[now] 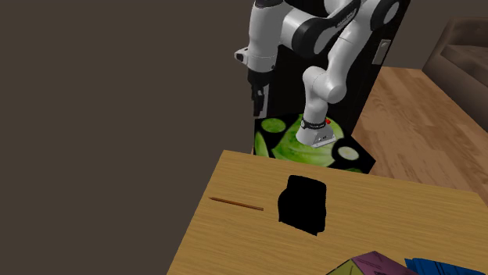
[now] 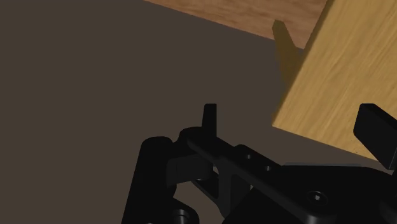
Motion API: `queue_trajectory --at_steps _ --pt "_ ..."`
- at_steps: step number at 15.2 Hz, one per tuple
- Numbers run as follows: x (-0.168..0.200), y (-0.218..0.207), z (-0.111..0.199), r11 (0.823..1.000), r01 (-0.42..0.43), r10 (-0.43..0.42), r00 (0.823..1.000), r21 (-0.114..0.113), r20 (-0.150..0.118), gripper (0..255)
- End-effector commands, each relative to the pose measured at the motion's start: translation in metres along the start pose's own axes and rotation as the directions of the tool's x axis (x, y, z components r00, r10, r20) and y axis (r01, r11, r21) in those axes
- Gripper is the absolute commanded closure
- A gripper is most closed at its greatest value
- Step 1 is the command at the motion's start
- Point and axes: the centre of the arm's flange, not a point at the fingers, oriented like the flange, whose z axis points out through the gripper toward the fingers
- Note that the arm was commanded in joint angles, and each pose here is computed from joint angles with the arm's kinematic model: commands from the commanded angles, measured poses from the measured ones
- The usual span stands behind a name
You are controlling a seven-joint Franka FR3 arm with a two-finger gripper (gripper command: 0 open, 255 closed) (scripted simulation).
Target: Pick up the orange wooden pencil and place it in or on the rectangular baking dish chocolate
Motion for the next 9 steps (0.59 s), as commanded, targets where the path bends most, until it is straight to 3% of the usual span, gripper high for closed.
queue_trajectory --at_steps 1,9 --pt "0.002 -0.028 0.005 1.000 -0.025 0.025 1.000 -0.007 0.011 0" --pt "0.020 -0.133 0.034 0.993 -0.112 0.114 0.992 -0.040 0.049 0"
